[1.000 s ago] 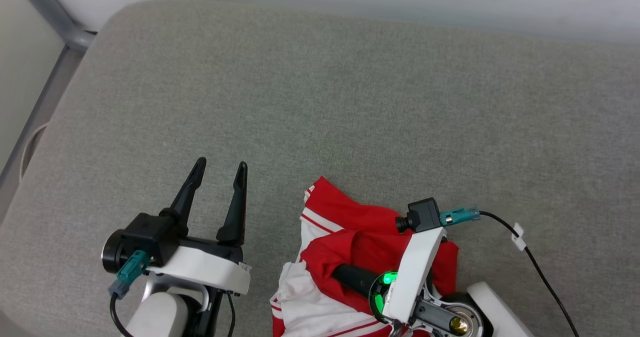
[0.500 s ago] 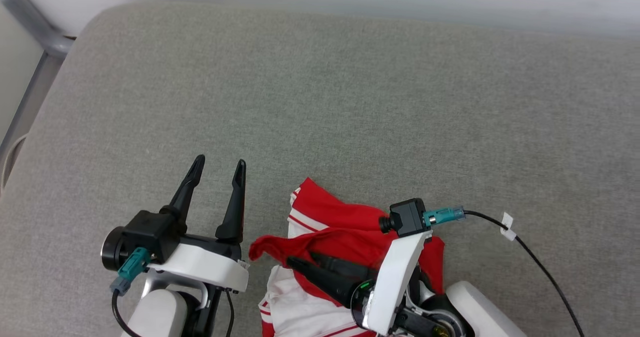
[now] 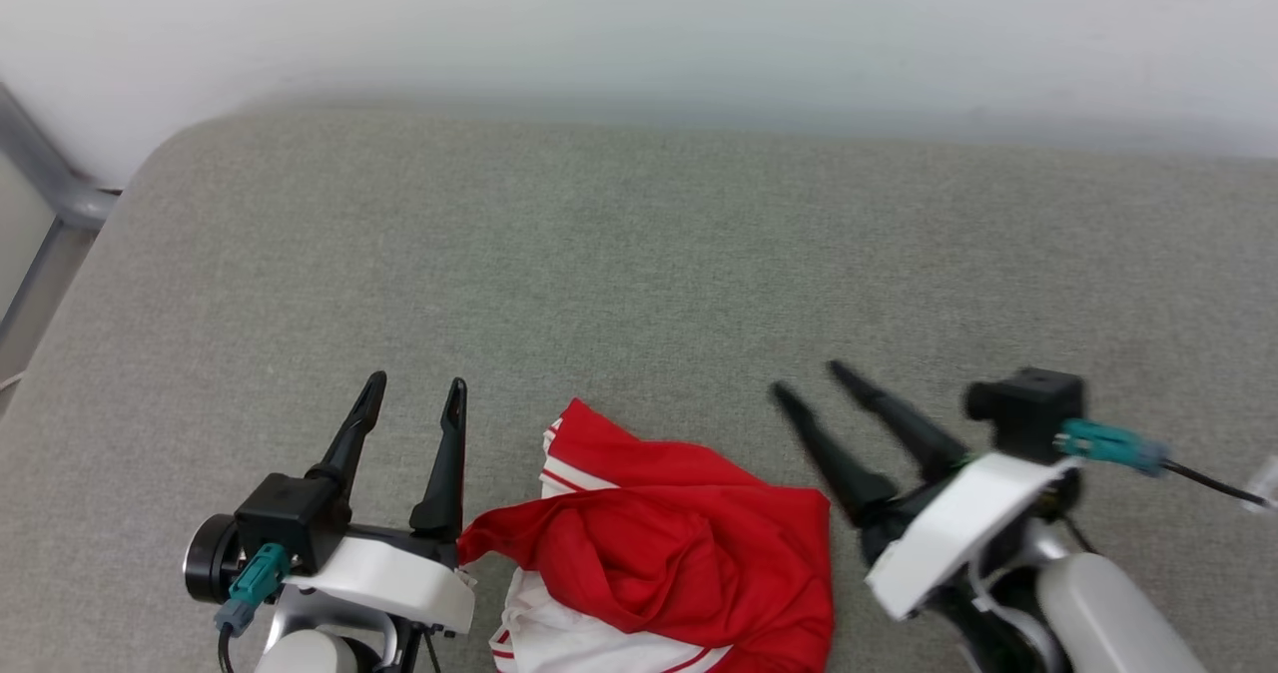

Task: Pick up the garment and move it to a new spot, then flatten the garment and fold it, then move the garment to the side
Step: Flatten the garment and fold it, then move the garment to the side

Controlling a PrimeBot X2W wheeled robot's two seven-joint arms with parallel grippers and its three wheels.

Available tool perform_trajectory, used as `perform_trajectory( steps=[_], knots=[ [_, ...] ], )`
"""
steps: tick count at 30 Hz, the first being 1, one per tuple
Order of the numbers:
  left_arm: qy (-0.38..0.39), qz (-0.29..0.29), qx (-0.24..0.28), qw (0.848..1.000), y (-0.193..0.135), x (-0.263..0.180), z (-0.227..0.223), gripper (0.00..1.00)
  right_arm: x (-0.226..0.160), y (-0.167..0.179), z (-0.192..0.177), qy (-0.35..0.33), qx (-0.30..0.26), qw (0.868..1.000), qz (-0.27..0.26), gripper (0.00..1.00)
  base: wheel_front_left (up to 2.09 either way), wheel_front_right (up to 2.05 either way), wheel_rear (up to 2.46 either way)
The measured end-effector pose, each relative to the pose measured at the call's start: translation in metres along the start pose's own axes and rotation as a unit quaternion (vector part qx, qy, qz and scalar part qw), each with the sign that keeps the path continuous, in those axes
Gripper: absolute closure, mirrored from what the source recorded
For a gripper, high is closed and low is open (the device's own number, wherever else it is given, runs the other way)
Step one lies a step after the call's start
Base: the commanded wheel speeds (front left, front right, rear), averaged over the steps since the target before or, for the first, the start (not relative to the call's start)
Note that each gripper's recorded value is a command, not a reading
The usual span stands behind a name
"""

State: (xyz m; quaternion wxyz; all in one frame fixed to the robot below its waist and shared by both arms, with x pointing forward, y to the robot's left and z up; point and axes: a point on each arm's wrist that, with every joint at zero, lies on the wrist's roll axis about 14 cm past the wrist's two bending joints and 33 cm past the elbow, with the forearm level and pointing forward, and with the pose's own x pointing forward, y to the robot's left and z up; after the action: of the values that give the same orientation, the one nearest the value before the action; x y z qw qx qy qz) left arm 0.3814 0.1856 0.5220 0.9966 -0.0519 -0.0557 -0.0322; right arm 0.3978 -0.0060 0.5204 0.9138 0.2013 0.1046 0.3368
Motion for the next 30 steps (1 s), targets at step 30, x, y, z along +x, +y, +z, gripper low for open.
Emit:
perform_trajectory(
  steps=[30],
  knots=[
    [-0.008, 0.002, 0.018, 1.000, -0.004, -0.035, 0.009, 0.00, -0.166, -0.085, 0.056, -0.125, -0.159, 0.931, -0.305, 0.00, 0.00, 0.00, 0.00]
  ],
)
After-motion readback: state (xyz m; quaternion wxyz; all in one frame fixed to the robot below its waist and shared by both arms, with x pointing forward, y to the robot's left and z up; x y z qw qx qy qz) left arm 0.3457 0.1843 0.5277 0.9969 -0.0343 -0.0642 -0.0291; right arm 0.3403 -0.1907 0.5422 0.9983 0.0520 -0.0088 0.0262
